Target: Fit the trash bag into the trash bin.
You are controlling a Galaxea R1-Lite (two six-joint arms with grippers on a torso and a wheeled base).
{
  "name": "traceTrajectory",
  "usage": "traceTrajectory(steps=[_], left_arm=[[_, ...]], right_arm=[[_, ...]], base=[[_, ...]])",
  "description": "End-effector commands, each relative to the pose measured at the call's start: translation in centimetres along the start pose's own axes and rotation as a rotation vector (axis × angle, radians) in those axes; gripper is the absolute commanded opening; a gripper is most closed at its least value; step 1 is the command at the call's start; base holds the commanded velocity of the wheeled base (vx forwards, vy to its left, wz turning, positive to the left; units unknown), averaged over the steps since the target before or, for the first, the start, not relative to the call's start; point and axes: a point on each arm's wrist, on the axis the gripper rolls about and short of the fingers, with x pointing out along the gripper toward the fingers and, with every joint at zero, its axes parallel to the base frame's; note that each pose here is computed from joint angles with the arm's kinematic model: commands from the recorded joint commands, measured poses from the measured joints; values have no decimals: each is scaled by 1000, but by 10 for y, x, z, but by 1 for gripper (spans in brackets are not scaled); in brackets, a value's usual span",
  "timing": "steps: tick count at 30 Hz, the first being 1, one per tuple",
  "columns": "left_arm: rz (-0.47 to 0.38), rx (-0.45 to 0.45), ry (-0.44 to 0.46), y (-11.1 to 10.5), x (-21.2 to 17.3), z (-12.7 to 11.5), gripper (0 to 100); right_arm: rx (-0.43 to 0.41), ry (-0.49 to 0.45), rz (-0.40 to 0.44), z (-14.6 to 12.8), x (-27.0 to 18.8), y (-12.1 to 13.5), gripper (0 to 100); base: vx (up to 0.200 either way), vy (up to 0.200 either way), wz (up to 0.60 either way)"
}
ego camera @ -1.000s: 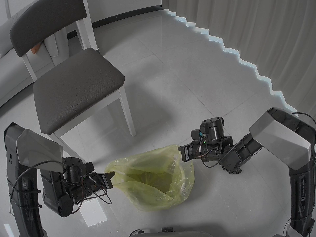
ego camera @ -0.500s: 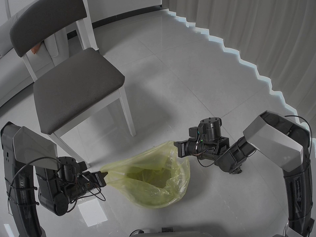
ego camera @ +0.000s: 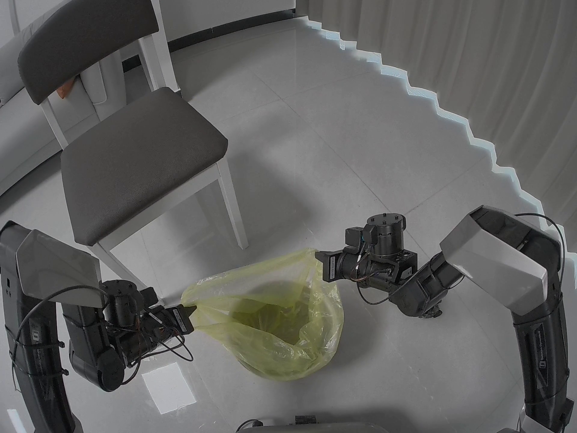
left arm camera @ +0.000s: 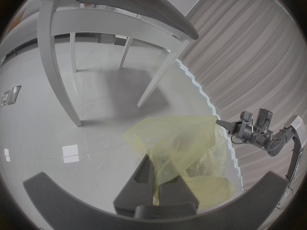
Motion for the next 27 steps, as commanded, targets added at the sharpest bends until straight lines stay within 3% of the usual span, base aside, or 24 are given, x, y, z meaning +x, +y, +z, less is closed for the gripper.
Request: traceTrajectory(steps=[1,14,27], left_arm=[[3,-2,-10,6,11,-2,0],[25,-14,65,17,28,-24,0],[3,0,139,3,9,-35,0]], right_arm=[[6,37,-8,-21,15,-7,0],[16,102,-34,-37,21,-18,0],[10,119,-65,-26,-8,-24,0]], base=[[0,0,0],[0,0,0],[0,0,0]])
